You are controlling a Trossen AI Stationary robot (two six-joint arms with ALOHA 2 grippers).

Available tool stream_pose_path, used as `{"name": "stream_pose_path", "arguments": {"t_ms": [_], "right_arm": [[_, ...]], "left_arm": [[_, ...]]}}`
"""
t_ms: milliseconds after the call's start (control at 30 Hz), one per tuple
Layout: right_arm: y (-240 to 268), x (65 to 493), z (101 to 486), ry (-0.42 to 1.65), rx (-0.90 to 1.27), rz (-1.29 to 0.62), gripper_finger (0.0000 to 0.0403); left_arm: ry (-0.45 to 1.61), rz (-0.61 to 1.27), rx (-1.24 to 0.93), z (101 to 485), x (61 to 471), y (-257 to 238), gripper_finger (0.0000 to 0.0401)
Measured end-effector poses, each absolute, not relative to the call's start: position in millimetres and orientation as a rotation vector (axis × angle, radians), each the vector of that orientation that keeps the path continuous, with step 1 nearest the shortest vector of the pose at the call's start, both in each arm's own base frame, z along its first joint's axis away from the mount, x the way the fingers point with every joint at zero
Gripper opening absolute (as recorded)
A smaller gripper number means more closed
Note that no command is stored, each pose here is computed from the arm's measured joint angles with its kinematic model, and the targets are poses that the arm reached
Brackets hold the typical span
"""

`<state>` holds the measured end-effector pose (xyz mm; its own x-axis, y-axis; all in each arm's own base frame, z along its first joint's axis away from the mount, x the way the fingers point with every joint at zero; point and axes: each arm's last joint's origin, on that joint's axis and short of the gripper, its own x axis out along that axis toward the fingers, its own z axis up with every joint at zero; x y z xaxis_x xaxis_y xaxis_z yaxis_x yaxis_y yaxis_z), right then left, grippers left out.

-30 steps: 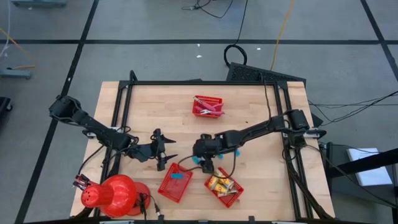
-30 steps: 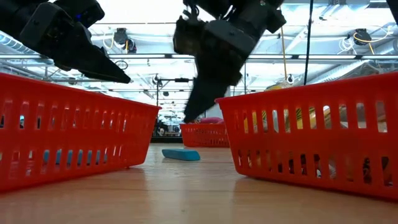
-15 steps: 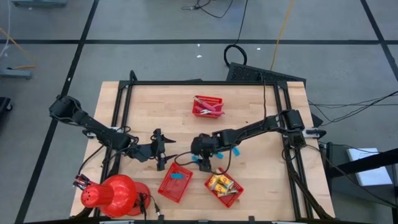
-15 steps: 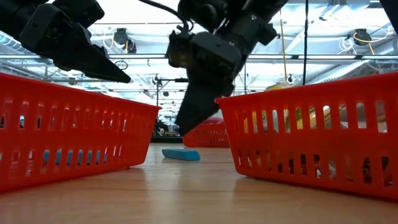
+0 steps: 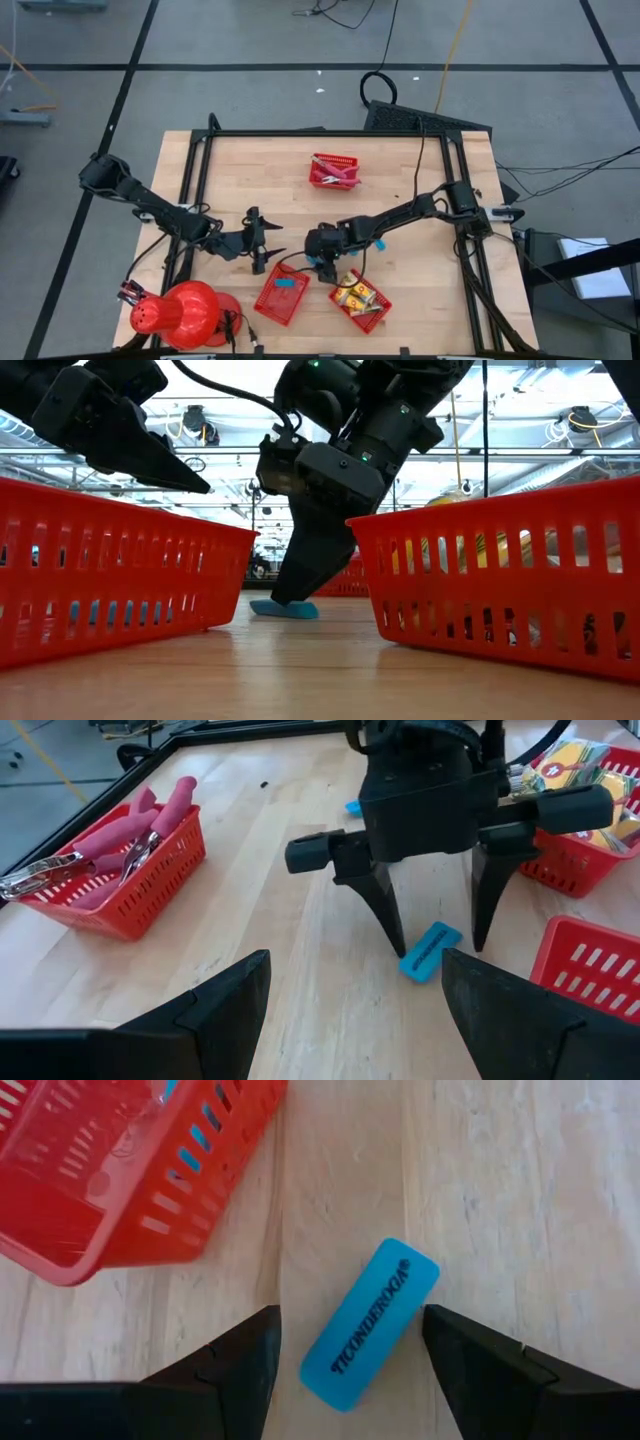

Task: Pick & Place School Supplies
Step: Put the blue eraser into the bottom left red basket

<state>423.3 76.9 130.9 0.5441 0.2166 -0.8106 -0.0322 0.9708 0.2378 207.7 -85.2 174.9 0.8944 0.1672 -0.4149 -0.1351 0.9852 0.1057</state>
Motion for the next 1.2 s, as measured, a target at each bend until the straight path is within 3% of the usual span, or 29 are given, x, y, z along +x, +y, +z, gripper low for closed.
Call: {"name": "stream_pose_path", "arguments": {"t_ms": [267,533,700,867,1200], "right_arm": [[86.8,421.2,124.5,0.999,0.145,0.11,0.0227],[87.9,420.2,120.3,1.012,0.105,0.089,0.0218],[87.4,420.2,119.7,1.008,0.073,0.083,0.016],[86.2,420.0,119.4,1.01,0.049,0.071,0.0045],[84.0,418.9,137.3,0.939,-0.076,0.013,0.0042]], "left_arm": [[0.449,0.264,0.125,179.4,199.5,-78.3,0.0294],[0.467,0.359,0.081,195.0,164.1,-70.9,0.0294],[0.455,0.383,0.083,196.2,154.3,-74.3,0.0294],[0.473,0.42,0.076,192.0,148.9,-74.5,0.0294],[0.471,0.411,0.066,191.3,146.1,-77.7,0.0294]]}}
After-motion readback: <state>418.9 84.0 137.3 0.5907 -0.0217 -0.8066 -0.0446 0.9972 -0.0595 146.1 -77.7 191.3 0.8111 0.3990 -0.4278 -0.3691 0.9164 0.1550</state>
